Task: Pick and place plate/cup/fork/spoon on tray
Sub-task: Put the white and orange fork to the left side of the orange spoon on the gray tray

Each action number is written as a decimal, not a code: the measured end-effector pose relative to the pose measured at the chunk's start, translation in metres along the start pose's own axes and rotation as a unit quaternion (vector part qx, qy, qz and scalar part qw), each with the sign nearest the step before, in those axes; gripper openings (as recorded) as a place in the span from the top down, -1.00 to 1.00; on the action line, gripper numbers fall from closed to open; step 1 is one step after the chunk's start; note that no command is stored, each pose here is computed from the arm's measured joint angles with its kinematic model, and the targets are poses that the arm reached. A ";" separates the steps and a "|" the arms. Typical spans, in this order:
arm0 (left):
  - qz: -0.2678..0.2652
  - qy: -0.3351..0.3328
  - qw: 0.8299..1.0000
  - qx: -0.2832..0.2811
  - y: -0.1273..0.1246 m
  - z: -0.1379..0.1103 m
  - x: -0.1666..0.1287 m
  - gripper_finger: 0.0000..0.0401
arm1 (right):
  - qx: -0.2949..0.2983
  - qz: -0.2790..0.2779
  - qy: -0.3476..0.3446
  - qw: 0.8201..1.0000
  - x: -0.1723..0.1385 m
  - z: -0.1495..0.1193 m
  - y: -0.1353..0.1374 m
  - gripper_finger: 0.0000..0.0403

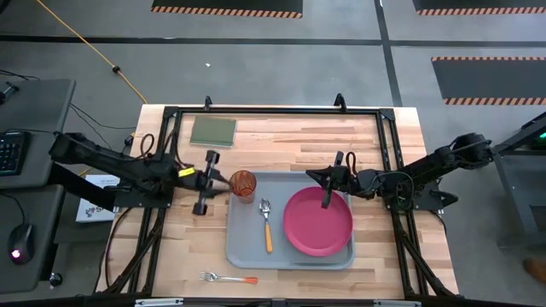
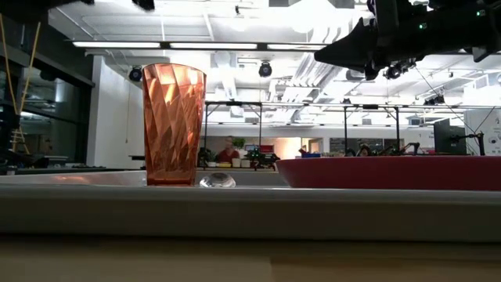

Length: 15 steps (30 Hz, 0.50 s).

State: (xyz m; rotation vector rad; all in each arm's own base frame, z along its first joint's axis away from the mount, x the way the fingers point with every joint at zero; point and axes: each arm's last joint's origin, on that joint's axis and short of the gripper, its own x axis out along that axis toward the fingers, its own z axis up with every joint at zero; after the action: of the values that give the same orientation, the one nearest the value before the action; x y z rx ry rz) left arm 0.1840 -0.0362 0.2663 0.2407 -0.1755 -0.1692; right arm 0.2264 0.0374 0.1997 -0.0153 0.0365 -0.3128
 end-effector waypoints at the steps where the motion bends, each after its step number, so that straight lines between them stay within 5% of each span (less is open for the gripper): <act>1: -0.019 -0.010 1.000 -0.007 -0.004 0.004 0.001 0.66 | 0.000 0.000 0.000 1.000 0.000 0.000 0.000 1.00; 9: -0.134 -0.025 0.991 -0.014 -0.043 0.029 0.019 0.00 | 0.000 0.000 0.000 1.000 0.000 0.000 0.000 1.00; 15: -0.208 0.084 0.974 -0.008 -0.082 0.043 0.041 -0.17 | 0.000 0.000 0.000 1.000 0.000 0.000 0.000 1.00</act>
State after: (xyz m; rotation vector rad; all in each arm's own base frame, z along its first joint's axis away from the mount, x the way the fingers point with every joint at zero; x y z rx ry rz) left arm 0.2036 -0.1318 0.2932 0.2727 0.0483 -0.5653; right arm 0.2264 0.0374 0.1995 -0.0152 0.0371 -0.3135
